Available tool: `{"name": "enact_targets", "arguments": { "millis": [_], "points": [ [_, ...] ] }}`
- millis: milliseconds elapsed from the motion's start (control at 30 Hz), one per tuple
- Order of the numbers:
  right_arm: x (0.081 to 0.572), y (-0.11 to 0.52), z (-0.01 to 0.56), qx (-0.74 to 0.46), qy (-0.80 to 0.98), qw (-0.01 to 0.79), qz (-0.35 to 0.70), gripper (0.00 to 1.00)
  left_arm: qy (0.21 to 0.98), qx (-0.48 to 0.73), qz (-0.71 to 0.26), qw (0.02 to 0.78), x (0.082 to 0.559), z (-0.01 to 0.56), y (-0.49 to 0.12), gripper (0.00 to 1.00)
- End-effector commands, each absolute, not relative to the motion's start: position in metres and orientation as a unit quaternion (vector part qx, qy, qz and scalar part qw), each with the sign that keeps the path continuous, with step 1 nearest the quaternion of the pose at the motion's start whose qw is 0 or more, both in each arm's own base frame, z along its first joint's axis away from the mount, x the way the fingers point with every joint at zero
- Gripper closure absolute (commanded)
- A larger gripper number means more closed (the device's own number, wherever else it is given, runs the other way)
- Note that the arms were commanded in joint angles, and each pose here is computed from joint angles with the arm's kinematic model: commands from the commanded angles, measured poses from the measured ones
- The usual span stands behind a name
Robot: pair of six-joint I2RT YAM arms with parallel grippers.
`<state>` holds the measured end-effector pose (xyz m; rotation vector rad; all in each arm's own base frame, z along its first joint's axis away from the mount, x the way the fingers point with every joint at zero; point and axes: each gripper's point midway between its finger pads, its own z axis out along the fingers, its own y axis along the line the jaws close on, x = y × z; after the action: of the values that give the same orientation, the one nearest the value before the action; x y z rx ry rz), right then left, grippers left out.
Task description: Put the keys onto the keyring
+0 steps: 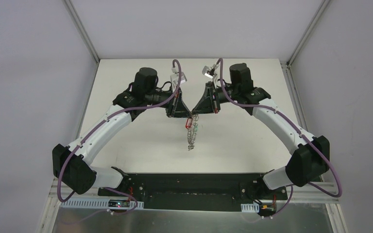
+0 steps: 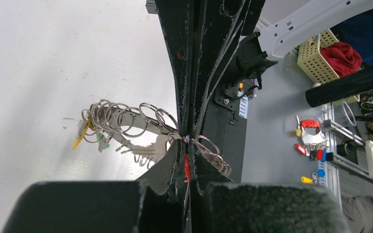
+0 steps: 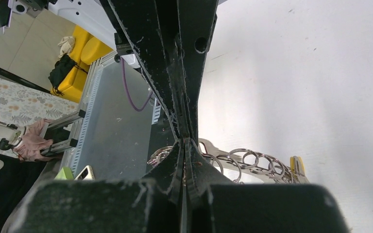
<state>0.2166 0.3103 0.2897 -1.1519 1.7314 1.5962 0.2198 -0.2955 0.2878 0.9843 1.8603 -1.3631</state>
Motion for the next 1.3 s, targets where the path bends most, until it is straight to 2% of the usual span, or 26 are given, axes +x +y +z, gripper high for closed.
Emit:
{"name": "enact_targets", "arguments": {
  "millis": [0, 800, 1033, 1267],
  "points": [
    [0.212, 0.304, 0.294, -0.438, 0.629, 0.277, 0.579, 1.0, 0.673, 0.373, -0.536, 0.347, 0.22, 0.318, -0.294, 1.0],
    [0.213, 0.301, 0.281, -0.428, 0.638, 0.267, 0.581, 0.97, 0.658, 0.379, -0.539, 0.365, 0.219, 0.324, -0.292, 1.0],
    [0.215, 0.303, 0.294, -0.429, 0.634, 0.274, 0.582, 0.78, 0.677, 0.396, -0.514, 0.347, 0.216, 0.308, -0.289, 1.0],
    [0.218, 0.306, 0.298, -0.435, 0.634, 0.274, 0.578, 0.68, 0.678, 0.419, -0.51, 0.324, 0.203, 0.301, -0.29, 1.0]
  ]
}}
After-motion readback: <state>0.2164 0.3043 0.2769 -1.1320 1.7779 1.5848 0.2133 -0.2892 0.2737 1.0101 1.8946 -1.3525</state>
